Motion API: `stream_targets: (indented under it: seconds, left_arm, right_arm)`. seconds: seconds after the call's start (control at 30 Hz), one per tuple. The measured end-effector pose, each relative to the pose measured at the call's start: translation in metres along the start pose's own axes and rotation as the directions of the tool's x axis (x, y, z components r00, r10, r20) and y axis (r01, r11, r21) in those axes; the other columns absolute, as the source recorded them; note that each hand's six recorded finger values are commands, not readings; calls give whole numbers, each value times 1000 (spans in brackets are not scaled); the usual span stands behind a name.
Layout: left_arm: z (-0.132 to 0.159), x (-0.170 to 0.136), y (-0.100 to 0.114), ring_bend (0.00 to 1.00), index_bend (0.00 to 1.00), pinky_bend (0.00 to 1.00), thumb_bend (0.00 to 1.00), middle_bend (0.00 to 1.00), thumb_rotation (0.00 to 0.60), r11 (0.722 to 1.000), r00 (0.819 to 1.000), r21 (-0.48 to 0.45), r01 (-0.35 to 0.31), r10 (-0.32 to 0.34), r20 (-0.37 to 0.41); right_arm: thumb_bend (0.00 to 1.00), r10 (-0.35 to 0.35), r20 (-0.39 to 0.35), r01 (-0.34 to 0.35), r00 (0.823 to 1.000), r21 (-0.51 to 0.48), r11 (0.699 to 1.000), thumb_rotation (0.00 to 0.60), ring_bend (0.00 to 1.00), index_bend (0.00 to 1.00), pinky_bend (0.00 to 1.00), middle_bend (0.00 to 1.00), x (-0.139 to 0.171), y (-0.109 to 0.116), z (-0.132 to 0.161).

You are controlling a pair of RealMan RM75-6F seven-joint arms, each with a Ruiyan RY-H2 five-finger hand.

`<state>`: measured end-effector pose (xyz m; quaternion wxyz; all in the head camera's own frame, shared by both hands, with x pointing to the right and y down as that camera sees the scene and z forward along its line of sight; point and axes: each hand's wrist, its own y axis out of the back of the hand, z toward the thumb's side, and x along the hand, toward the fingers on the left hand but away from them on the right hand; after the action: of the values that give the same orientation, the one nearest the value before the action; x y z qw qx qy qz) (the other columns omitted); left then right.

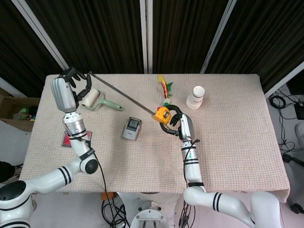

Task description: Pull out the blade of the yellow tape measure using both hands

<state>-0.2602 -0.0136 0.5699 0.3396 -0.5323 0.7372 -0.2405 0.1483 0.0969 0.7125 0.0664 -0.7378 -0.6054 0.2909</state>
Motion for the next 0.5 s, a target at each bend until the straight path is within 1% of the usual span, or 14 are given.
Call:
stream_targets:
  seconds: [0.2,0.37,0.5]
  left_arm:
    - [-6,6,20,626,666,756,437,630,600,999,999,-3,-41,41,-11]
    - [-13,9,36,626,666,757,437,630,600,997,997,4,-73,73,-23]
    - [-18,11,45,626,666,757,437,630,600,996,996,3,-86,86,-36]
  right_arm:
    - [391,-19,17,19,1000,12,1000,600,605,830,669,693,10,15,-11]
    - [391,-18,22,18,1000,23,1000,600,605,830,669,693,17,21,-19]
    - [391,-18,18,17,1000,28,999,600,605,830,669,693,21,24,-21]
